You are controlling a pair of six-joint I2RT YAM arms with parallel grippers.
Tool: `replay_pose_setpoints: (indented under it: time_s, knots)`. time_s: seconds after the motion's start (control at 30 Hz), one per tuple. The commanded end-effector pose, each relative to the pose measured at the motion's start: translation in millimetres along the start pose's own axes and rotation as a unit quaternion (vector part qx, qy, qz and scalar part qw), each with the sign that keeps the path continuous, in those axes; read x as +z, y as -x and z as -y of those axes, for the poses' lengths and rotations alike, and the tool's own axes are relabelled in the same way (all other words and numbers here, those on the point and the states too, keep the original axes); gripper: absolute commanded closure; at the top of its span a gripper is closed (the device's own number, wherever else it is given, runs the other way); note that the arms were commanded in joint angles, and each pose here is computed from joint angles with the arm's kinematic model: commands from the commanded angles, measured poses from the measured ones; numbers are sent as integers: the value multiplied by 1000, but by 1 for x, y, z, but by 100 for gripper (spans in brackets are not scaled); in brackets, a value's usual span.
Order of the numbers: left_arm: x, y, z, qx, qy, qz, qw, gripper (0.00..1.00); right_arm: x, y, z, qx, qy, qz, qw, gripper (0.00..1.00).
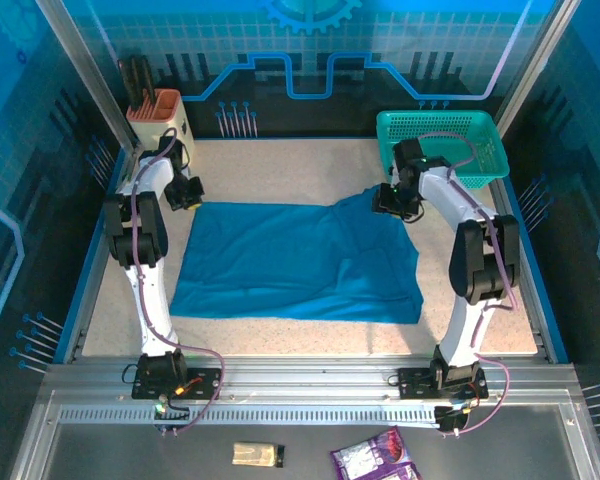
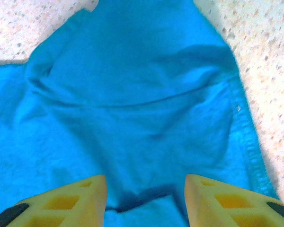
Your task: Fold the inside-out t-shirt
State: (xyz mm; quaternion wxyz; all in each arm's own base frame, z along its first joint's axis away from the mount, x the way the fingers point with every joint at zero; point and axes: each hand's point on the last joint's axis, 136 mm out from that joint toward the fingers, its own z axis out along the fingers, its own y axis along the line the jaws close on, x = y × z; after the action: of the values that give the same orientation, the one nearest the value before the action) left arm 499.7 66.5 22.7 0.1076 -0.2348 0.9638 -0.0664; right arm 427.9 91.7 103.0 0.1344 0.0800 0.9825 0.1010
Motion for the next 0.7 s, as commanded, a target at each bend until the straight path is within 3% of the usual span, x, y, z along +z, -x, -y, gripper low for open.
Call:
replay_pose_setpoints:
  time_s: [0.0, 0.23, 0.67]
  knots:
    - [-12, 6, -20, -8, 34, 7, 999, 100, 7, 20, -10, -43, -17, 12, 999, 51]
    - [-14, 5, -28, -16, 36, 2, 999, 100, 27, 57, -32, -101, -41, 30, 994, 48]
    - [-12, 1, -29, -16, 37, 1, 999, 100, 75, 107, -24, -105, -103, 43, 988, 51]
